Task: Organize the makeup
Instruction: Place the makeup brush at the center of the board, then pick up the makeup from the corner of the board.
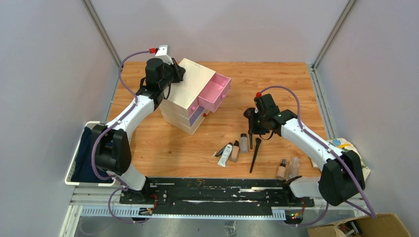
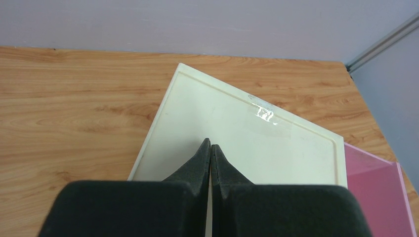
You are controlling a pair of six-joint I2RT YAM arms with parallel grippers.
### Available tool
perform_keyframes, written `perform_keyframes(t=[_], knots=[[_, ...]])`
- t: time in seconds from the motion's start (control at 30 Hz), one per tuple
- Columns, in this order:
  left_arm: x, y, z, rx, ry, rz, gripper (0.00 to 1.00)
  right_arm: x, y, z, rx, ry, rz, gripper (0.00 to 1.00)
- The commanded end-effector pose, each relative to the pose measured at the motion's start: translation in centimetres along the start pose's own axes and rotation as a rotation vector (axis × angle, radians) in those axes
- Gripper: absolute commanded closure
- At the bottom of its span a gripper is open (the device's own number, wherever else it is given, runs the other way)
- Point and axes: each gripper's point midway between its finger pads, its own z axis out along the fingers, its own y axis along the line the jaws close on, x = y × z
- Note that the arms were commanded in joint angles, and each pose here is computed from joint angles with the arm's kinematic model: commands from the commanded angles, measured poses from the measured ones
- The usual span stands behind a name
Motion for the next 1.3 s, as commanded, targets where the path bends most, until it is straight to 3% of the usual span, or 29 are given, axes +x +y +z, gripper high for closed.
perform_keyframes(t=[0.0,0.47,0.67,0.77,1.0,1.13,1.27], knots=[[10.6,3.9,-1.8,-0.126,0.345,-0.012,1.0,0.1,0.1,-0.1,0.016,0.012,-0.025,1.0],[10.7,4.0,-1.8,-0.128,0.348,-0.013,1.0,0.5,-1.4,1.2,0.098,0.037,-0.026,0.98],[10.8,4.0,-1.7,-0.126,0.353,-0.014,1.0,0.7,-1.2,1.8,0.101,0.072,-0.031,0.51],[10.9,4.0,-1.7,-0.125,0.356,-0.015,1.0,0.2,-1.7,1.3,0.133,0.053,-0.029,0.41],[10.2,3.3,-1.8,-0.101,0.346,-0.029,1.0,-0.3,-5.5,-2.5,0.354,0.005,0.001,0.49],[9.6,2.3,-2.1,-0.061,0.328,-0.05,1.0,2.3,-9.1,-5.7,0.53,0.035,0.042,0.49],[9.8,1.3,-2.3,-0.011,0.334,-0.069,1.0,5.5,-10.8,-7.4,0.577,0.055,0.13,0.52]])
